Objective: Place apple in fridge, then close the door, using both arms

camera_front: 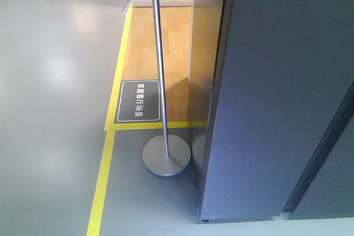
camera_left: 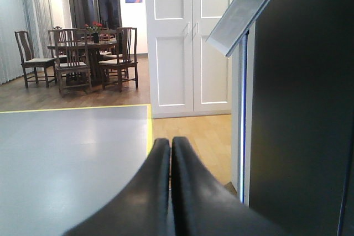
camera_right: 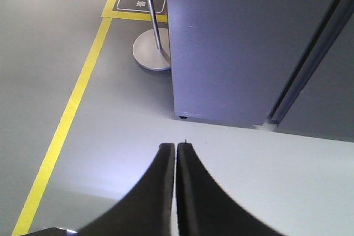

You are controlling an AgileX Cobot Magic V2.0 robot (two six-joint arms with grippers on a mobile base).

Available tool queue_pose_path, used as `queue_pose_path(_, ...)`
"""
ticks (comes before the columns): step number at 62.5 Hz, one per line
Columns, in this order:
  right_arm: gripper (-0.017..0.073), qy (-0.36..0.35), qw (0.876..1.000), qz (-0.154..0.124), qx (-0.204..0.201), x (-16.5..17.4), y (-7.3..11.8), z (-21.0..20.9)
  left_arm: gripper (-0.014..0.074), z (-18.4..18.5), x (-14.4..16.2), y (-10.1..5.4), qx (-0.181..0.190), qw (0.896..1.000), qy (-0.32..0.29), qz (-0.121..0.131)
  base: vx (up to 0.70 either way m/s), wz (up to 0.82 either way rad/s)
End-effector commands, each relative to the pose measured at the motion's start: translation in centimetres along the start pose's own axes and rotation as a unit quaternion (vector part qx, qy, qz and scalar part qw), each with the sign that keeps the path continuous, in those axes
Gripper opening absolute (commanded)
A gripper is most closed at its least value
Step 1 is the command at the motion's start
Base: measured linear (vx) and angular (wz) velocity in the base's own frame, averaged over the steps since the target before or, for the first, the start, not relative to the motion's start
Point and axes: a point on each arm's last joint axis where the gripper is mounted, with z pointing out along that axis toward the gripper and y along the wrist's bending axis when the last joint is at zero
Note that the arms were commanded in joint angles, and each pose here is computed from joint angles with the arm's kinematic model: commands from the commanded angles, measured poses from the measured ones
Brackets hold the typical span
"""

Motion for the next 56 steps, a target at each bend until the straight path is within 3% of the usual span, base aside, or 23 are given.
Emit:
queue_pose_path(1, -0.0003, -0.029, 1.0, -0.002, 0.002, -0.99, -0.01, -0.32, -0.0006, -0.06, 0.32, 0.05, -0.002, 1.0, -0.025, -0.001, 0.0, 0.0)
queue_pose_path(56, -0.0003, -0.029, 1.0, -0.002, 0.002, -0.98, -0.01, -0.32, -0.0006, -0.09, 0.01, 0.05, -0.002, 1.0, -0.031, -0.001, 0.0, 0.0)
